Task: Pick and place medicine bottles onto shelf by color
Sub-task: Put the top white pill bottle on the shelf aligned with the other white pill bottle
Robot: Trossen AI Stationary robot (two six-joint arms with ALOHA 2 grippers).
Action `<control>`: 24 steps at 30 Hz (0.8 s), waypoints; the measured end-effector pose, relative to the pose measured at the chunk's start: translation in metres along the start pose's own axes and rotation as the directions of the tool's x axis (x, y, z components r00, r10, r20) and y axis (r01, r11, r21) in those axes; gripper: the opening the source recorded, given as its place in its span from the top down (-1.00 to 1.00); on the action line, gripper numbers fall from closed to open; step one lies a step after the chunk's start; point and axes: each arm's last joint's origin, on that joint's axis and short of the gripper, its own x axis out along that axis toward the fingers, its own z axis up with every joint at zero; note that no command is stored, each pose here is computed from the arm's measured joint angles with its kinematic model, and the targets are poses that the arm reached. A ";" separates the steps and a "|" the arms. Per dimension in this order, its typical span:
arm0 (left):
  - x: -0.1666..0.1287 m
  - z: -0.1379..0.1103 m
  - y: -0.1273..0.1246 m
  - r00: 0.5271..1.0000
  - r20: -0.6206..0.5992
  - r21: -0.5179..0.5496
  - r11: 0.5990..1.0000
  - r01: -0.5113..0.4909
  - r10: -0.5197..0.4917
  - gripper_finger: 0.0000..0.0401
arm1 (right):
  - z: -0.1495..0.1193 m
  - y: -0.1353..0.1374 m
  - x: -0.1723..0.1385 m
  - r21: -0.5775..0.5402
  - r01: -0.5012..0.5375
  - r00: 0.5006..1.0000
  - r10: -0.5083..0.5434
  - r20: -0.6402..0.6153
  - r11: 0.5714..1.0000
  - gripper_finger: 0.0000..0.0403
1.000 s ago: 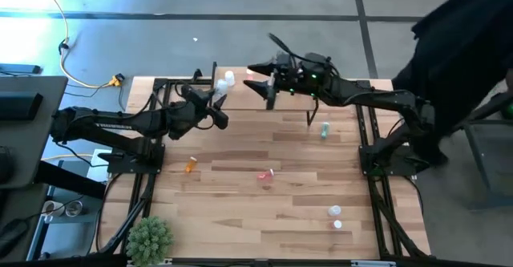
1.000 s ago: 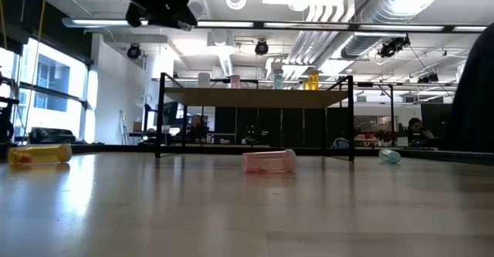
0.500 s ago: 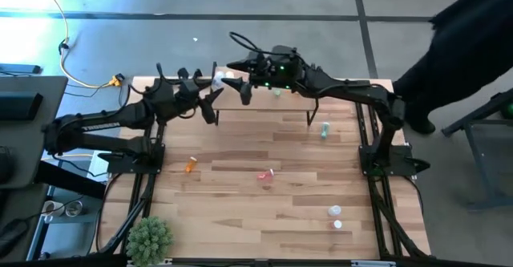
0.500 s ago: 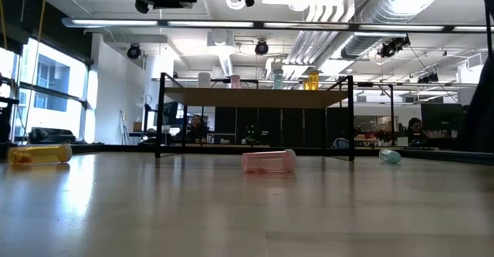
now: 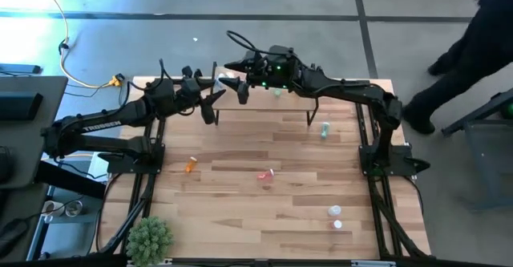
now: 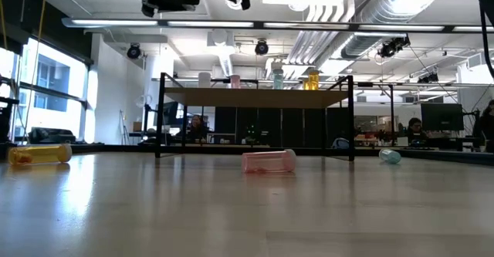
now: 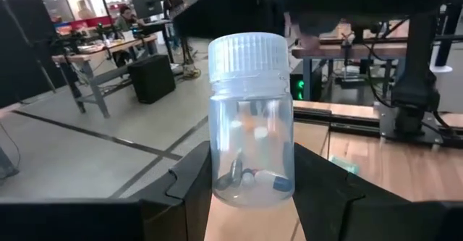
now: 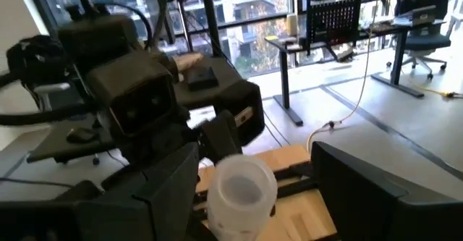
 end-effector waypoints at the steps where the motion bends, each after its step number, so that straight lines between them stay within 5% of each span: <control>1: 0.001 -0.001 0.000 1.000 -0.003 0.001 1.000 0.001 -0.001 0.26 | -0.002 0.000 0.001 -0.001 0.001 1.000 -0.001 -0.010 1.000 -0.29; 13: 0.006 -0.005 0.002 0.999 -0.031 0.013 1.000 -0.027 0.027 0.26 | -0.017 -0.006 0.006 0.024 0.017 0.994 -0.014 -0.105 1.000 -0.27; 24: 0.007 -0.008 0.004 0.998 -0.059 0.015 1.000 -0.020 0.021 0.26 | -0.017 -0.006 0.006 0.073 0.020 0.994 -0.012 -0.108 0.997 0.21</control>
